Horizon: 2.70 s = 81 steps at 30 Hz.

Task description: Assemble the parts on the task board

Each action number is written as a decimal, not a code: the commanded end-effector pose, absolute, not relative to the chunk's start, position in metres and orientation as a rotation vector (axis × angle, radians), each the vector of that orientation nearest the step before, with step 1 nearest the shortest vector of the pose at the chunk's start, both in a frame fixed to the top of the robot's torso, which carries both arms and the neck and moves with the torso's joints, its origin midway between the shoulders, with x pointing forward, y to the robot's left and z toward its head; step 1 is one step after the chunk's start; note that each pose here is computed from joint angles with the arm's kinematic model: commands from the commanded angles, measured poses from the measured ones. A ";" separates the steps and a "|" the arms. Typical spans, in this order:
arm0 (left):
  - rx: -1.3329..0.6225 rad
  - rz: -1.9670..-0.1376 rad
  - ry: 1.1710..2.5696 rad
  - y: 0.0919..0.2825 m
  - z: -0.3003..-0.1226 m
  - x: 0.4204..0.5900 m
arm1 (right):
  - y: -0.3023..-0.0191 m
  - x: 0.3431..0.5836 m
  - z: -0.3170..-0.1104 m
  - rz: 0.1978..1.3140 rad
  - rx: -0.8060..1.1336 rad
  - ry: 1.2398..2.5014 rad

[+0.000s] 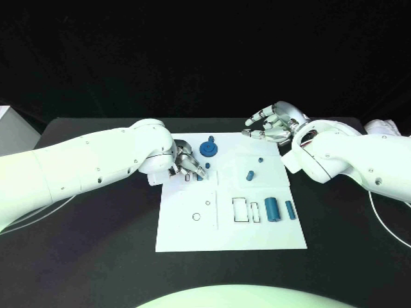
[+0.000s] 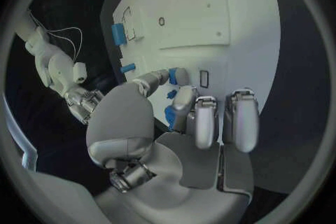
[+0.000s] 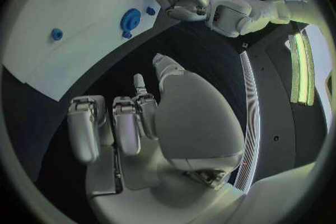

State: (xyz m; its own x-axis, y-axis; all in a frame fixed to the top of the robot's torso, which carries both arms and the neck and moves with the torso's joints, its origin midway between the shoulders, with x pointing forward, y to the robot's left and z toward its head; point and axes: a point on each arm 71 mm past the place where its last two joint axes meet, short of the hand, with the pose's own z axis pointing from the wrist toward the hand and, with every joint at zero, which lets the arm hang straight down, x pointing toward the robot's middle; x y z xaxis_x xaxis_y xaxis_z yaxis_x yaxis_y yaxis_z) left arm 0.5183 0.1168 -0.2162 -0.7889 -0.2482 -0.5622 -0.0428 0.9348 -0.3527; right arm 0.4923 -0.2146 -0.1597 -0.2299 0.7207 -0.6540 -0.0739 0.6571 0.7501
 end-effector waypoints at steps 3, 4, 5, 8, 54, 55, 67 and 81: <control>-0.189 -0.427 2.454 0.117 -0.217 0.517 | -0.214 0.492 -0.160 0.814 0.519 1.647; -0.191 -0.425 2.453 0.117 -0.217 0.518 | -0.214 0.492 -0.160 0.813 0.519 1.646; -0.194 -0.424 2.450 0.118 -0.217 0.518 | -0.214 0.492 -0.160 0.813 0.520 1.645; -0.201 -0.421 2.443 0.120 -0.217 0.518 | -0.214 0.492 -0.160 0.812 0.521 1.643; -0.490 -0.721 2.179 0.182 -0.160 0.547 | -0.231 0.507 -0.160 0.948 0.529 1.512; -0.493 -0.716 2.173 0.184 -0.159 0.549 | -0.232 0.508 -0.161 0.955 0.531 1.507; -0.464 -0.586 2.190 0.187 -0.160 0.566 | -0.231 0.511 -0.161 0.989 0.379 1.473; -0.364 -0.452 2.252 0.171 -0.173 0.579 | -0.226 0.511 -0.159 0.903 0.137 1.434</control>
